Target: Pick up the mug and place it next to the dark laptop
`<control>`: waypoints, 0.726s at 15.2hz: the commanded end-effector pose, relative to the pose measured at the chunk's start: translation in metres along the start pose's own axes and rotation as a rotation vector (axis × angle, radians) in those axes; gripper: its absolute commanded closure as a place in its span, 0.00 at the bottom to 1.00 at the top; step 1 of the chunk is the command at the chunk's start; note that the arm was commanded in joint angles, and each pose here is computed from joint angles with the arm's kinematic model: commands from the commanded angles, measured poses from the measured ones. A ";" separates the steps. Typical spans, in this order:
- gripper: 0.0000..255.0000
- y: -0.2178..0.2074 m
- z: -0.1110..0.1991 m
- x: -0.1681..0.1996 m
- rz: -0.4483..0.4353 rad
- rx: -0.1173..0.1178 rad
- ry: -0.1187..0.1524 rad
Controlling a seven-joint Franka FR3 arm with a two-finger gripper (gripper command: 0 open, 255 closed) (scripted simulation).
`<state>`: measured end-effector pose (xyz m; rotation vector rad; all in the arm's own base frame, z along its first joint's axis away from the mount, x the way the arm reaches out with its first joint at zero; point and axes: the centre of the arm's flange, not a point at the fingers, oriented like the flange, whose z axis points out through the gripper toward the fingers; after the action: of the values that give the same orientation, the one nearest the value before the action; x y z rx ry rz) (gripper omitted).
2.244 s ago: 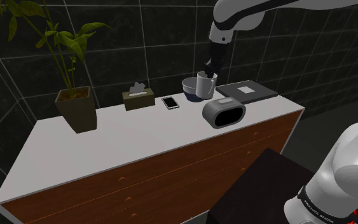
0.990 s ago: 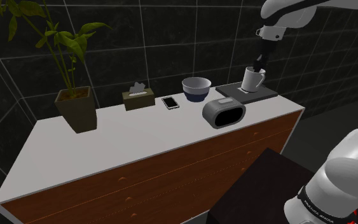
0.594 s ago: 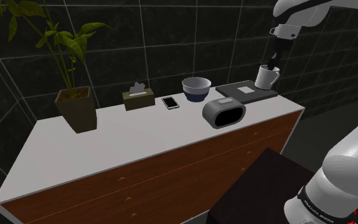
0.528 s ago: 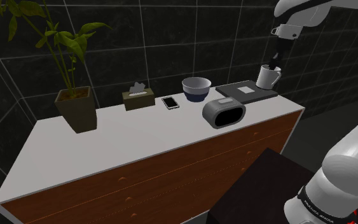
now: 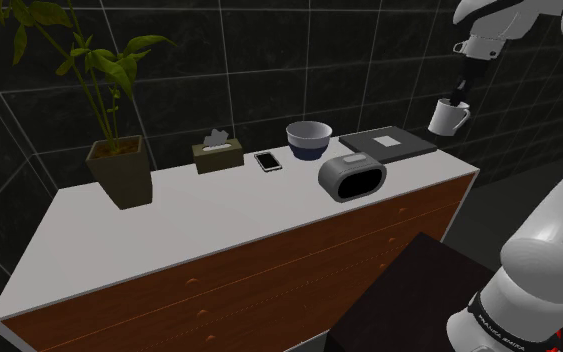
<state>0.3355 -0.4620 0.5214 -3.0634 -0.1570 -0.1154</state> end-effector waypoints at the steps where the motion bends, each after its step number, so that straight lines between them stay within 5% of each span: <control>1: 1.00 0.025 -0.003 -0.015 -0.003 -0.001 0.000; 6: 1.00 0.082 -0.009 -0.048 -0.003 -0.001 0.000; 11: 1.00 0.089 0.011 -0.053 -0.003 -0.001 0.000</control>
<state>0.2934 -0.5552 0.5053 -3.0635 -0.1610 -0.1152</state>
